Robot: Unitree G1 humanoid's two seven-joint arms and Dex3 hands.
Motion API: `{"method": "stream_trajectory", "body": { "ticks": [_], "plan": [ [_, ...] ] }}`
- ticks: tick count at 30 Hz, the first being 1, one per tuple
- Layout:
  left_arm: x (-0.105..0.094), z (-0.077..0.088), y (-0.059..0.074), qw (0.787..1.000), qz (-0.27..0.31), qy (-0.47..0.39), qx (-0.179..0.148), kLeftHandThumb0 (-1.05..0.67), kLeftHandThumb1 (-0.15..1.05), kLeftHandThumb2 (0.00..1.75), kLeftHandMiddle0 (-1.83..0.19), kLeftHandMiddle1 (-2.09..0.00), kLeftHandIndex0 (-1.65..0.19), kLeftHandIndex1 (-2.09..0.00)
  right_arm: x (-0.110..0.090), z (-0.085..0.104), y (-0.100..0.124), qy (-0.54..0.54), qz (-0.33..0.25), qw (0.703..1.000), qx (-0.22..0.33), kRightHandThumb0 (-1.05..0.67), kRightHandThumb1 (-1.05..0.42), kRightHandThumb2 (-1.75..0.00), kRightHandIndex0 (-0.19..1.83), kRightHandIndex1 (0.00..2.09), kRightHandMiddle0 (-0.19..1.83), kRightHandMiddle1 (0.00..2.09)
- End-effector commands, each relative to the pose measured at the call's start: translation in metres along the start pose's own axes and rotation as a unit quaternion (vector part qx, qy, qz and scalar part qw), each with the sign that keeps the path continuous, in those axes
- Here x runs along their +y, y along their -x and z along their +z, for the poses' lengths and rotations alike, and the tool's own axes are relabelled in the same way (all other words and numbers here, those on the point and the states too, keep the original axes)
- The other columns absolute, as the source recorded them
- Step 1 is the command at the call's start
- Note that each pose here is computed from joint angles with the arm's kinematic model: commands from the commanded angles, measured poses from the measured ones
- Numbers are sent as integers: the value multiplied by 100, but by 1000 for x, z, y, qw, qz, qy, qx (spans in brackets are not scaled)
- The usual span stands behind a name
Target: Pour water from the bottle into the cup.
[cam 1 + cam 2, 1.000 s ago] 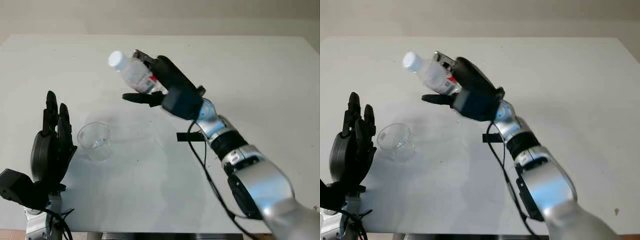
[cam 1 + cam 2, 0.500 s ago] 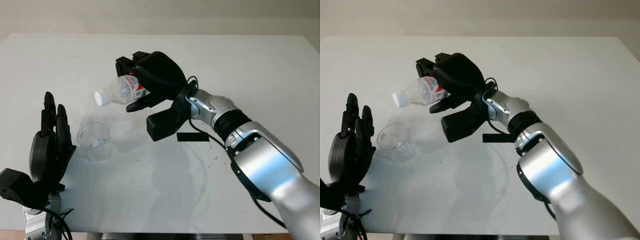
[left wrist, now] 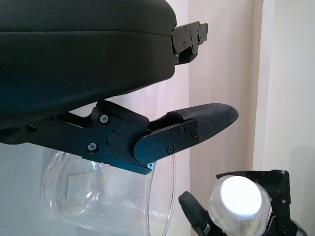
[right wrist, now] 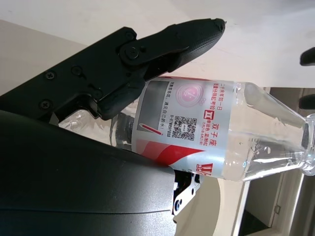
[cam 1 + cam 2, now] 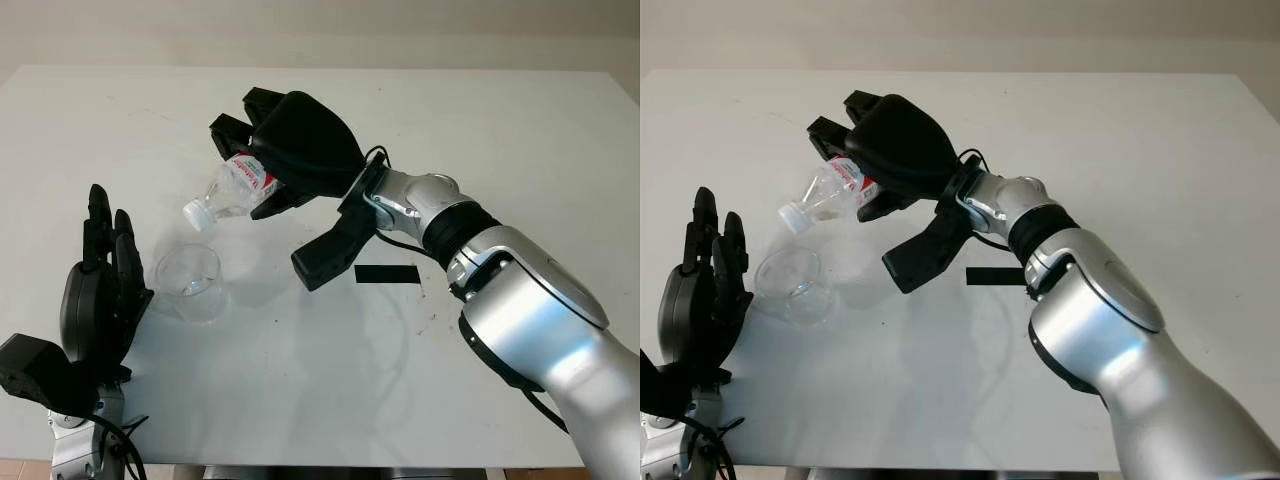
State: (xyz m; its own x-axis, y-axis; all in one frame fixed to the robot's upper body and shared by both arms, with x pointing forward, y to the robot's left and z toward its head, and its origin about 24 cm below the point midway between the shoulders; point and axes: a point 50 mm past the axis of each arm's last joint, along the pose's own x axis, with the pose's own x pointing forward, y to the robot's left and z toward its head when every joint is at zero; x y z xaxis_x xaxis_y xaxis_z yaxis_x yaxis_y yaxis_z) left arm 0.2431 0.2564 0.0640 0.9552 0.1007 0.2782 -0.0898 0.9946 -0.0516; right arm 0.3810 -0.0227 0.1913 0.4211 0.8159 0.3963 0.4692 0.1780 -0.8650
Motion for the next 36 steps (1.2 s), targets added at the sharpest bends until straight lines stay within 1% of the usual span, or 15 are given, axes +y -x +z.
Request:
{"method": "stream_trajectory", "body": {
  "ticks": [1,6,11,13,14,16,18,19,22,24,26,29,31,34,36],
  "plan": [
    [-5,-9,4,1000,3,13,10,-65,105,70,19,0,19,0,-11,4,-13,5,-25,1000,-17,-49,-105,-29,128,209,89,209],
    [-6,-9,5,1000,6,13,9,-66,105,70,19,0,19,0,-10,8,-14,26,-23,999,-36,-48,-105,-25,129,209,90,209],
    [-7,-9,5,1000,8,16,8,-65,105,71,19,0,19,0,-9,9,-14,48,-24,997,-53,-48,-105,-19,127,209,80,209],
    [-8,-9,5,1000,9,18,8,-65,105,70,19,0,19,0,-9,9,-14,62,-26,996,-66,-47,-105,-17,126,209,73,209],
    [-8,-10,5,1000,10,19,8,-66,105,70,19,0,19,0,-9,9,-13,70,-27,995,-73,-46,-105,-17,126,209,64,209],
    [-9,-10,5,1000,8,17,8,-66,105,70,19,0,19,0,-10,9,-13,83,-27,993,-83,-46,-105,-19,126,209,58,209],
    [-9,-9,5,1000,7,15,9,-66,105,71,19,0,19,0,-10,9,-12,88,-30,992,-90,-46,-105,-15,123,209,45,197],
    [-10,-9,5,1000,7,15,9,-66,105,70,19,0,19,0,-10,9,-12,96,-32,990,-95,-45,-105,-12,122,209,44,190],
    [-10,-9,5,1000,8,15,8,-66,105,70,19,0,19,0,-10,9,-11,125,-39,985,-112,-47,-105,-13,124,209,45,197],
    [-10,-8,5,1000,7,16,8,-67,105,70,19,0,19,0,-11,9,-11,143,-43,981,-121,-49,-105,-15,127,209,53,207],
    [-10,-8,5,1000,7,15,8,-67,105,70,19,0,19,0,-10,9,-11,149,-37,980,-126,-49,-105,-20,130,209,62,209],
    [-10,-9,5,1000,6,14,8,-67,105,70,19,0,19,0,-11,9,-11,162,-38,976,-140,-50,-105,-16,127,209,39,200],
    [-9,-9,6,1000,6,15,9,-67,105,70,19,0,19,0,-11,9,-10,162,-41,976,-142,-50,-105,-14,126,209,42,207],
    [-9,-9,6,1000,7,17,9,-67,105,70,19,0,19,0,-12,9,-10,170,-51,973,-145,-50,-105,-12,127,209,47,209],
    [-9,-10,6,1000,8,19,9,-66,105,70,19,0,19,0,-12,9,-9,164,-60,974,-143,-50,-105,-13,129,209,56,209]
  ]
}}
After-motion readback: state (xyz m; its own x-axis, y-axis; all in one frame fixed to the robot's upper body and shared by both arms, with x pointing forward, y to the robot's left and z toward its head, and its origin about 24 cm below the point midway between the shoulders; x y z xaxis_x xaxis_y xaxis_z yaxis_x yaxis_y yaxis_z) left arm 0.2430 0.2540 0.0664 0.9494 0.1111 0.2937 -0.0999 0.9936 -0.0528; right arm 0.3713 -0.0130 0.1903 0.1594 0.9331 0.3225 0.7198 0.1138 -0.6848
